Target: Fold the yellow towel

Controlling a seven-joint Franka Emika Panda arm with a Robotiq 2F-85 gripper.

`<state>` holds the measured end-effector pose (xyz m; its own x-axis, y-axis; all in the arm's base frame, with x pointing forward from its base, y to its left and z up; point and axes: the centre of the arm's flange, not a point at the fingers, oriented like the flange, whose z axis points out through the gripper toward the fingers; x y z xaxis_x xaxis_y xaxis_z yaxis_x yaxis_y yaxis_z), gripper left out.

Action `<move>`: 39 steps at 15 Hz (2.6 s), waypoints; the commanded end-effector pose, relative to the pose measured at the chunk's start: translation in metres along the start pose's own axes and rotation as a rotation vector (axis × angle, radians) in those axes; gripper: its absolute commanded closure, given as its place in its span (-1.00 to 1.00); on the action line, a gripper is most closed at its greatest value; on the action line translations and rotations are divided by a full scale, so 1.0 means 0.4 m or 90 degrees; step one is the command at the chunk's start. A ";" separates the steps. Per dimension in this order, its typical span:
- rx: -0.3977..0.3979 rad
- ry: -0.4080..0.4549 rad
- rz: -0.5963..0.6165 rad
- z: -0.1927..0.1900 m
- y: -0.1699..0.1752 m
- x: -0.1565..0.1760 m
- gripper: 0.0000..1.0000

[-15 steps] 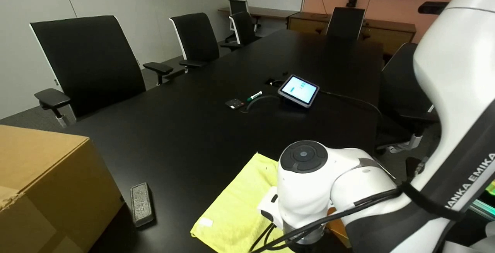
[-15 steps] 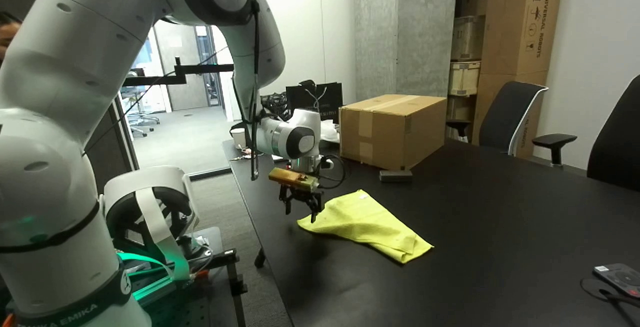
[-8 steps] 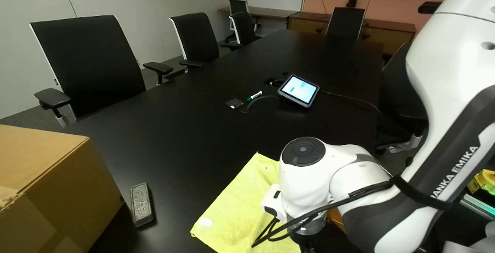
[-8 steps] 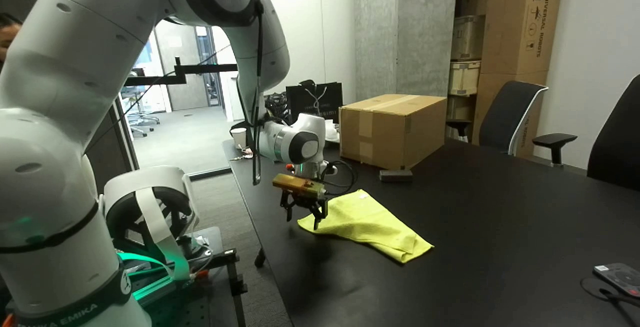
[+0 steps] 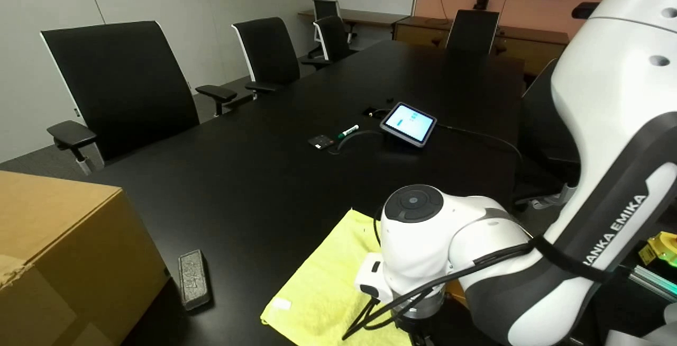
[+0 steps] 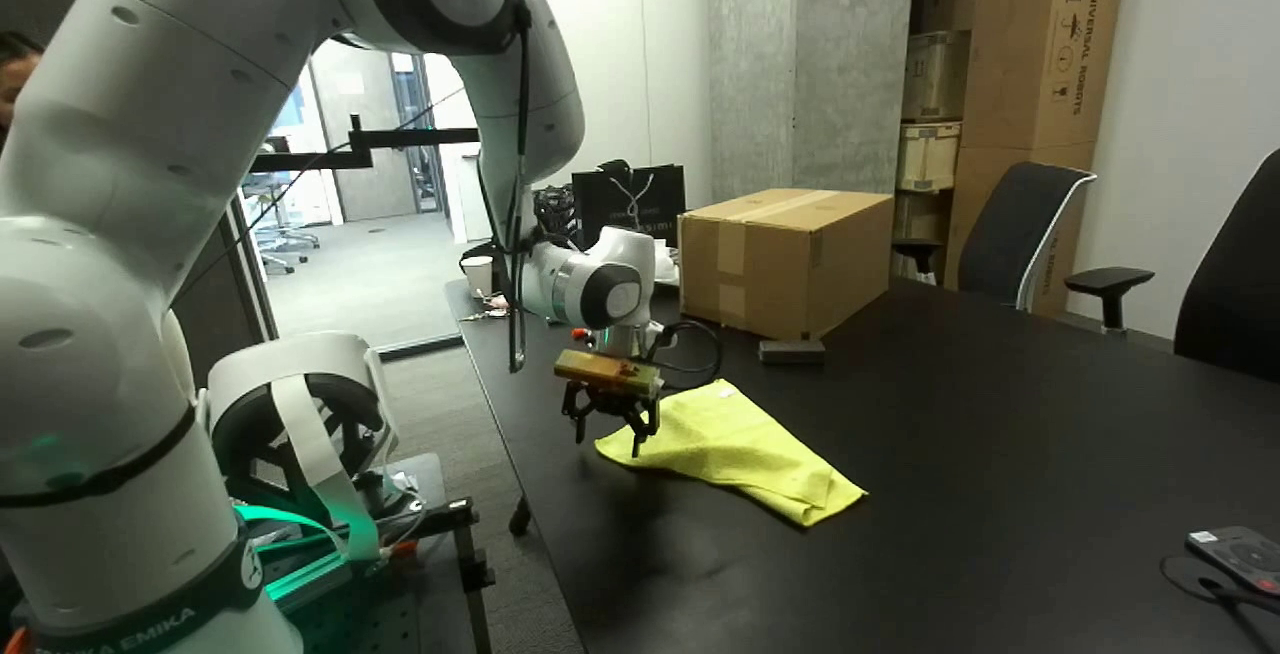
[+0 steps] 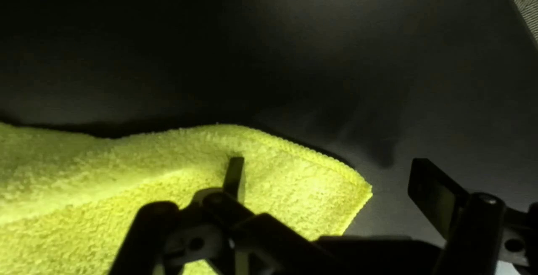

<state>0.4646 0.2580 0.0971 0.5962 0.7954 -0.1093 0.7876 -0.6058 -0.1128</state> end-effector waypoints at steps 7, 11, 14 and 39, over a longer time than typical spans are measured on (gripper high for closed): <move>0.003 0.008 -0.013 0.036 0.004 0.015 -1.00; -0.010 0.011 0.001 0.028 0.017 0.003 -0.31; -0.013 0.013 0.006 0.019 0.026 0.003 0.15; -0.207 -0.052 -0.106 -0.432 0.297 0.280 0.89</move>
<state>0.5950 0.2544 0.2317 0.5119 0.8429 -0.1658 0.8582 -0.4930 0.1431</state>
